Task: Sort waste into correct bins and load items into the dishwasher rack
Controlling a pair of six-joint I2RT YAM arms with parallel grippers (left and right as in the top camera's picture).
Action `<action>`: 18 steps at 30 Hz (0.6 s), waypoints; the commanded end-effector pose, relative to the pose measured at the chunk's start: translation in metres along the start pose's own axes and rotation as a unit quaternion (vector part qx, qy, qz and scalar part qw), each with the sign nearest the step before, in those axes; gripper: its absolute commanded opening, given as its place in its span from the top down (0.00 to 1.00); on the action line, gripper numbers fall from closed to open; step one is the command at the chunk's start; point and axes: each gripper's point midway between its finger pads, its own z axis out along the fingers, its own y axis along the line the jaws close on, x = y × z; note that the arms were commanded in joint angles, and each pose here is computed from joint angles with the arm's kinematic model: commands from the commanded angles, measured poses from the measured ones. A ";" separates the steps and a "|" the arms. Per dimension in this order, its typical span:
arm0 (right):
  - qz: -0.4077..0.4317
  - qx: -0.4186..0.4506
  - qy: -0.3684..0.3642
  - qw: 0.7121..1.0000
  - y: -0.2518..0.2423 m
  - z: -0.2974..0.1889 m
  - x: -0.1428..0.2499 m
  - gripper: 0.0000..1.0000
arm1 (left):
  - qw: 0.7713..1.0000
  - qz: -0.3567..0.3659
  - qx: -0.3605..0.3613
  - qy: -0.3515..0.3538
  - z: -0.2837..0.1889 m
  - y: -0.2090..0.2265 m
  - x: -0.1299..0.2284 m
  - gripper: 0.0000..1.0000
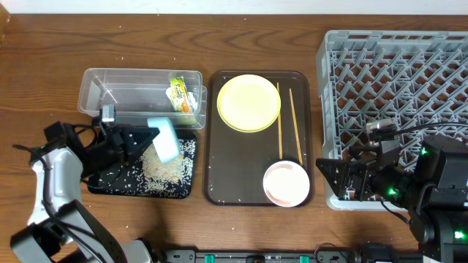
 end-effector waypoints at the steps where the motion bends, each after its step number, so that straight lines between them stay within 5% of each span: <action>1: -0.005 0.002 -0.008 1.000 0.002 -0.004 -0.005 0.01 | 0.997 -0.037 0.068 -0.006 -0.003 -0.013 0.003 0.94; 3: -0.005 0.002 -0.008 1.000 0.002 -0.004 -0.004 0.01 | 1.000 -0.011 0.025 -0.011 -0.003 0.004 -0.004 0.94; 4: -0.006 0.002 -0.009 1.000 0.002 -0.004 -0.005 0.01 | 0.998 -0.055 0.008 -0.010 -0.004 0.012 -0.004 0.94; 6: -0.007 0.002 -0.010 1.000 0.002 -0.004 -0.006 0.01 | 0.996 -0.055 0.072 -0.011 -0.004 -0.007 0.001 0.94; 8: -0.006 0.002 -0.009 1.000 0.002 -0.004 -0.005 0.01 | 0.999 -0.007 0.051 -0.014 -0.004 0.002 -0.002 0.94; 10: -0.007 0.002 -0.010 1.000 0.002 -0.004 -0.006 0.01 | 0.998 -0.063 0.010 -0.010 -0.003 0.019 -0.003 0.94; 12: -0.007 0.002 -0.010 1.000 0.002 -0.004 -0.006 0.01 | 0.997 -0.038 0.070 -0.014 -0.003 0.001 0.000 0.94; 18: -0.008 0.002 -0.012 1.000 0.002 -0.004 -0.007 0.01 | 0.998 -0.060 0.033 0.006 0.002 0.011 0.012 0.94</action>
